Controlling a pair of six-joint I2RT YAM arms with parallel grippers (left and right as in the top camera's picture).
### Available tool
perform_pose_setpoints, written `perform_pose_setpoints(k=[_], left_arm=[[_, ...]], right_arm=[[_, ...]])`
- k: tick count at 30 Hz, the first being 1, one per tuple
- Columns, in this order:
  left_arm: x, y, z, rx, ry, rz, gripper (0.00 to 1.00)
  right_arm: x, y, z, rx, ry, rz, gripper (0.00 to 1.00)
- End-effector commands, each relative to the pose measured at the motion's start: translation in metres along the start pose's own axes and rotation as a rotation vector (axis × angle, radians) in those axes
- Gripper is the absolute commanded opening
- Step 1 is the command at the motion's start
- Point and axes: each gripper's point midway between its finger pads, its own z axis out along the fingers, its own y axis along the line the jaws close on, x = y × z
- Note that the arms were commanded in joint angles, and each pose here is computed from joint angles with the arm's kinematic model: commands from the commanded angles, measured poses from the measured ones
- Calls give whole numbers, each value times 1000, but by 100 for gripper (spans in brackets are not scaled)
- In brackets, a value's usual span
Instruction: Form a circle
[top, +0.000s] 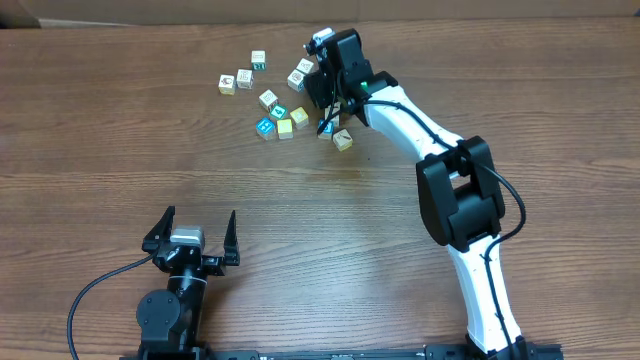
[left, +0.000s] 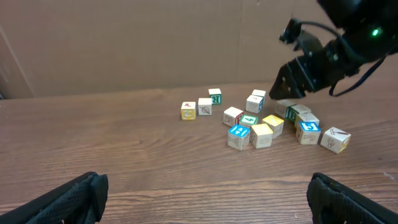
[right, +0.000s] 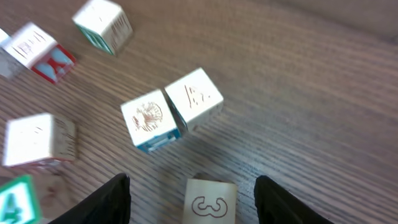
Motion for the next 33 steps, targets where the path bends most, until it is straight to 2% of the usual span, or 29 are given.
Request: perform_pose_setpoints(k=[1,9,20,25,28,33], left_arm=[[0,0,0,-2,-6,12,99],[0,0,0,-2,-6,12,99],[0,0,0,-2,-6,12,100],[0,0,0,-2,-6,12,99],[0,0,0,-2,-6,12,100],[0,0,0,-2,-6,12,100]], right_arm=[[19,-2,15,9,35,-14,59],[19,-2,16,9,33,-14,43],[21,-2,16,9,41,-13,43],[22,-2,16,9,42,-13,36],[23,-2,16,8,45,-13,28],[25,-2,16,8,54,-13,31]])
